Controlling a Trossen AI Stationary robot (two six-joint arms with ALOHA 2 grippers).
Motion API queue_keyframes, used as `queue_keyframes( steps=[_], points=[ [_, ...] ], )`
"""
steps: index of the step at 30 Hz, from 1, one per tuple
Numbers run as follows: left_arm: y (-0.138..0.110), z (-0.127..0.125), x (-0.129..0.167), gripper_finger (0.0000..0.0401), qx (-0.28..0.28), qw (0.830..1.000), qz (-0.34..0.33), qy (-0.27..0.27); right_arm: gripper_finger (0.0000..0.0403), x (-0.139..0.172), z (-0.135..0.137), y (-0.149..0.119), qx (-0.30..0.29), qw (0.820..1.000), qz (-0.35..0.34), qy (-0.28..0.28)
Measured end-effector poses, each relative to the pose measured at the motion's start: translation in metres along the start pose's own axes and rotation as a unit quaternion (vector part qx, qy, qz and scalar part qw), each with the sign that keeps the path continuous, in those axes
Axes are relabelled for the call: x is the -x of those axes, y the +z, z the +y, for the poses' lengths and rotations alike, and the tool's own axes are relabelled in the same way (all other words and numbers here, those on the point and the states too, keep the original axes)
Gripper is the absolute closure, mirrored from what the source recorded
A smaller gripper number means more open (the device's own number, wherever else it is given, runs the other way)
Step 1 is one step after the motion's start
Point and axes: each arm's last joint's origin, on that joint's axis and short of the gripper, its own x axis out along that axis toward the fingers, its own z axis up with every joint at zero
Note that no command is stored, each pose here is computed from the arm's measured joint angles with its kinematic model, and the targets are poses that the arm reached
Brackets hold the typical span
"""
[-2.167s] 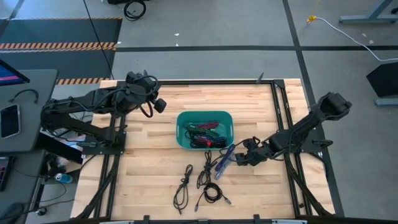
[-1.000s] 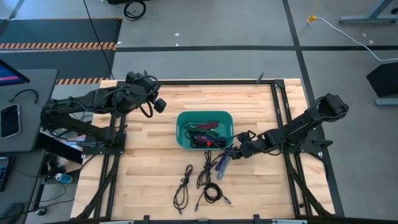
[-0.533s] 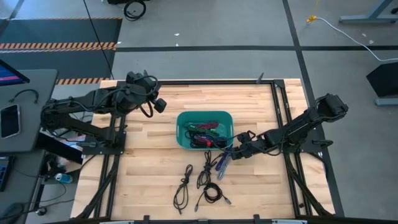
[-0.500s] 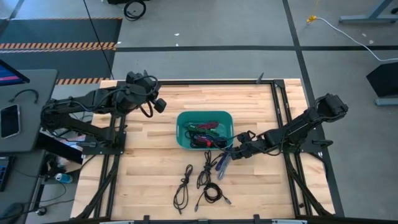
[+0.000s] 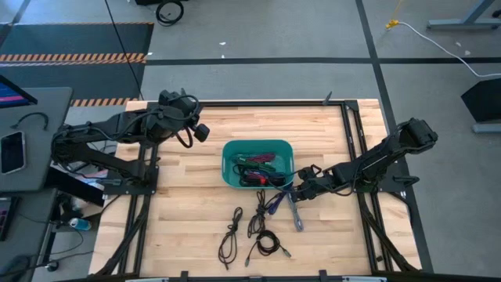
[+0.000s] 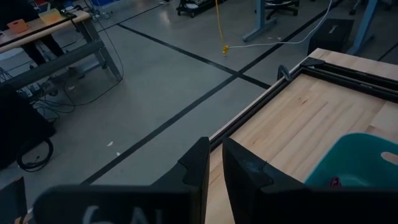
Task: Pick and place USB-C Cables
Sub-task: Put the gray charger cable into the light blue bin
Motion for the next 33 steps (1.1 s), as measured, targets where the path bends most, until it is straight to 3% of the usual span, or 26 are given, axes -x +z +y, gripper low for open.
queue_keyframes(
  steps=[14,25,33],
  points=[
    [0.0,0.0,0.0,0.0351,-0.004,1.0,0.0,0.0,0.0402,0.0015,0.008,-0.0081,0.029,0.99,0.133,0.048],
    [0.0,0.0,0.0,0.0351,-0.006,1.0,0.0,0.0,0.0401,0.0017,0.0083,-0.0086,0.036,0.989,0.137,0.051],
    [0.0,0.0,0.0,0.0351,-0.005,1.0,0.0,0.0,0.0344,0.0023,0.01,-0.0091,0.03,0.984,0.168,0.061]
  ],
)
